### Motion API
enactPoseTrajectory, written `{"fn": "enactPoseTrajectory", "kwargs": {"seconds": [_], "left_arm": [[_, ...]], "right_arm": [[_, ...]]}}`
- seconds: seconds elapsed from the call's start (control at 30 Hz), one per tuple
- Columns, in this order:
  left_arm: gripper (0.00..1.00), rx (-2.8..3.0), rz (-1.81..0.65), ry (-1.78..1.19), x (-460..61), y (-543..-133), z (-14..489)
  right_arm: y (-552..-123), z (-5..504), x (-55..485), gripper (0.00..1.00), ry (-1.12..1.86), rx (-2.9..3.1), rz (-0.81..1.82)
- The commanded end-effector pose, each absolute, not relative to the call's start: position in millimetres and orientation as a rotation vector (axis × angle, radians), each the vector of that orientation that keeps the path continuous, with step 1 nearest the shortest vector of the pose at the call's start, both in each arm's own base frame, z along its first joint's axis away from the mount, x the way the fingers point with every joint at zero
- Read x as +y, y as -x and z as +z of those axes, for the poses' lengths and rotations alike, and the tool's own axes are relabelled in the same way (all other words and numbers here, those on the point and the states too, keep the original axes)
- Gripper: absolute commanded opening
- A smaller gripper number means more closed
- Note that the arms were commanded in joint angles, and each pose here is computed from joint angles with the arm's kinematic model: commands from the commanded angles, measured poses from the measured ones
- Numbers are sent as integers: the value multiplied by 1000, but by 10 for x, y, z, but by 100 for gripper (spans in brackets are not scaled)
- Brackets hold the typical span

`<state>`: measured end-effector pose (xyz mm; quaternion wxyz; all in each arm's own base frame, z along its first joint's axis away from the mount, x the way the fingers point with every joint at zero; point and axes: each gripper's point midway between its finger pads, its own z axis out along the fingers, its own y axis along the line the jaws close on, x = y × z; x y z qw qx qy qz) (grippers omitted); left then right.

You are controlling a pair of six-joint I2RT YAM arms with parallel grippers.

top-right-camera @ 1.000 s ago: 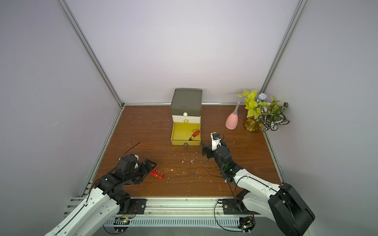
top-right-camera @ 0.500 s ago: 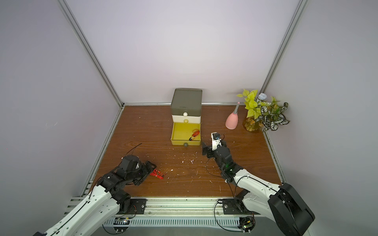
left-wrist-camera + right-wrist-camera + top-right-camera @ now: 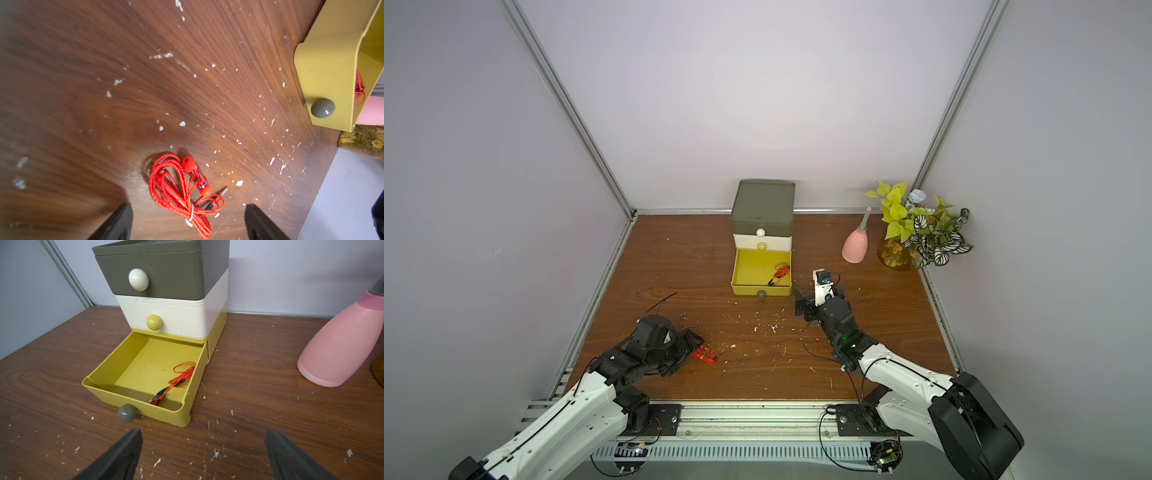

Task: Place the wired earphones into the drawer by color
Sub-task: Pick up the wired earphones from the center of the board.

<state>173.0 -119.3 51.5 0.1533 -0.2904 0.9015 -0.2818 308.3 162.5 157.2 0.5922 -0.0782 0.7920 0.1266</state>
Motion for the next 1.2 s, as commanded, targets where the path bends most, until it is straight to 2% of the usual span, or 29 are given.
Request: {"fn": "enactPoseTrajectory", "kwargs": {"seconds": [0.0, 0.43, 0.9, 1.17], "left_arm": [[76, 2586, -838, 796, -1255, -1745, 487], [56, 2545, -868, 772, -1314, -1868, 451], [24, 2534, -851, 708, -1362, -1995, 425], [20, 2533, -851, 703, -1366, -2002, 412]], "right_arm": [[-3115, 1674, 1588, 99, 138, 1800, 298], [-3115, 1675, 1581, 99, 135, 1798, 300], [-3113, 1680, 1581, 99, 134, 1797, 302], [-3111, 1677, 1577, 99, 133, 1796, 301]]}}
